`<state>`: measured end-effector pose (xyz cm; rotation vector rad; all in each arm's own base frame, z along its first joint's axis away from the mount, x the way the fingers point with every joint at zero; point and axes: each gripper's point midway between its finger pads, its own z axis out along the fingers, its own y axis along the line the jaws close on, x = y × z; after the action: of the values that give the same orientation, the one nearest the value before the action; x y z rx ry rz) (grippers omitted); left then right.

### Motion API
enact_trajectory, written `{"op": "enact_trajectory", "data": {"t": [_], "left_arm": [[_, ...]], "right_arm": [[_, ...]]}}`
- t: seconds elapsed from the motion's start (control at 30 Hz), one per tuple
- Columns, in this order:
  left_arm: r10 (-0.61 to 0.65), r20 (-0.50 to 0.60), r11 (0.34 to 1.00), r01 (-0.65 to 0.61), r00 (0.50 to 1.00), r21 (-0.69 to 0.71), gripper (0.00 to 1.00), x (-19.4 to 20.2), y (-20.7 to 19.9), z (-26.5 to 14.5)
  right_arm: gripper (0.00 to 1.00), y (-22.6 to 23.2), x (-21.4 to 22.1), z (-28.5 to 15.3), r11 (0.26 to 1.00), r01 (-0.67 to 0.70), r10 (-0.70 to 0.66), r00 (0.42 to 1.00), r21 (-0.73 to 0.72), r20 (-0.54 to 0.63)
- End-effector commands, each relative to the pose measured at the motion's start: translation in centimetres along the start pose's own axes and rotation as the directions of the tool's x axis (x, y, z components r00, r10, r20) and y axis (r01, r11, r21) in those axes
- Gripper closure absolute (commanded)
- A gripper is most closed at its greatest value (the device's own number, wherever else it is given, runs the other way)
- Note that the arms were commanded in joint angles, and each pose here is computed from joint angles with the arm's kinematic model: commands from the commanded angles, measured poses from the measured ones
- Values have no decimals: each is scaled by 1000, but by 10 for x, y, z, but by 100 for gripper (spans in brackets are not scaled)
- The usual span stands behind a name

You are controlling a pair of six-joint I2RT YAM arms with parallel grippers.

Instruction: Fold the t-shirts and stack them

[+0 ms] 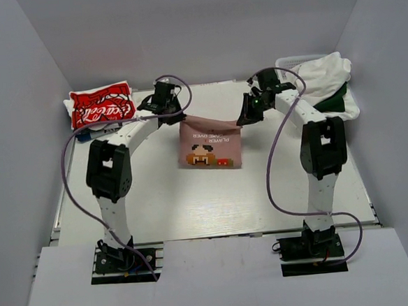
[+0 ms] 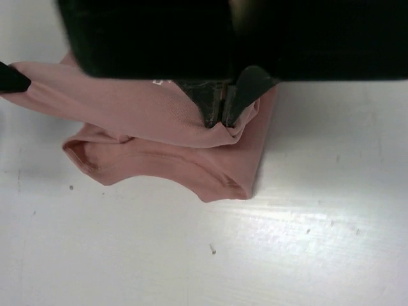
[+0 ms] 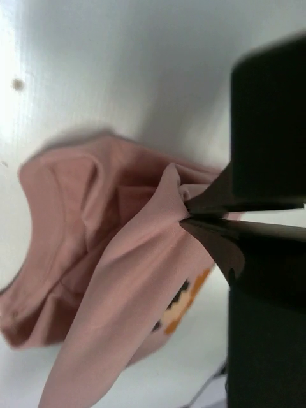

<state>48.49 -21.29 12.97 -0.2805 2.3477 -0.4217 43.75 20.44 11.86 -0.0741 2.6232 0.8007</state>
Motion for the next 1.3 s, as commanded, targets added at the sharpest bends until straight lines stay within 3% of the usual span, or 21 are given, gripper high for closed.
{"op": "enact_trajectory", "data": {"t": [0.0,0.03,0.07,0.13,0.23,0.27,0.3,0.37,0.4,0.5,0.53,0.7,0.87,1.0,1.07,1.27], "left_arm": [[49,56,994,-54,997,92,85,-30,-14,19],[79,97,988,-91,992,127,54,-44,-21,23],[79,94,988,-91,992,125,1,-44,-21,30],[74,104,989,-87,992,122,0,-62,-18,38],[88,31,992,-90,996,83,0,-48,-9,37],[99,52,990,-103,994,93,0,-53,-11,26],[110,23,989,-111,994,95,0,-39,-5,25],[116,38,983,-120,993,141,0,-37,-16,5],[125,14,980,-125,992,154,0,-23,-16,3],[133,-25,964,-123,991,237,0,-8,-25,-16],[133,-35,956,-119,990,270,0,-2,-33,-20],[157,-104,904,-100,982,416,0,41,-46,-29],[154,-182,923,-76,971,378,0,71,-28,-4],[158,-180,940,-92,971,328,0,70,-16,22],[157,-189,950,-96,969,298,0,66,-9,33],[158,-221,974,-114,962,198,0,74,17,41]], "right_arm": [[84,-14,-30,14,1000,8,-8,999,13,45],[55,-12,-41,16,1000,24,-24,997,7,74],[10,-14,-54,21,999,51,-51,993,6,107],[10,-16,-66,23,998,61,-63,990,20,128],[10,-8,-81,13,994,110,-113,978,29,176],[10,4,-83,-7,992,127,-130,971,28,203],[10,-6,-58,3,994,104,-108,983,31,149],[10,30,-64,-25,982,179,-158,957,-67,241],[10,19,-27,-9,987,132,-115,981,-97,159],[10,50,-16,-27,963,174,-130,968,-204,213],[10,48,5,-15,958,160,-119,976,-238,181],[10,62,22,-8,934,162,-106,977,-320,185],[10,49,24,20,928,127,-67,981,-351,180],[10,38,-22,32,920,236,-102,915,-312,391],[10,34,-39,39,920,247,-102,900,-304,423],[10,-1,-39,70,947,130,-21,937,-292,349]]}}
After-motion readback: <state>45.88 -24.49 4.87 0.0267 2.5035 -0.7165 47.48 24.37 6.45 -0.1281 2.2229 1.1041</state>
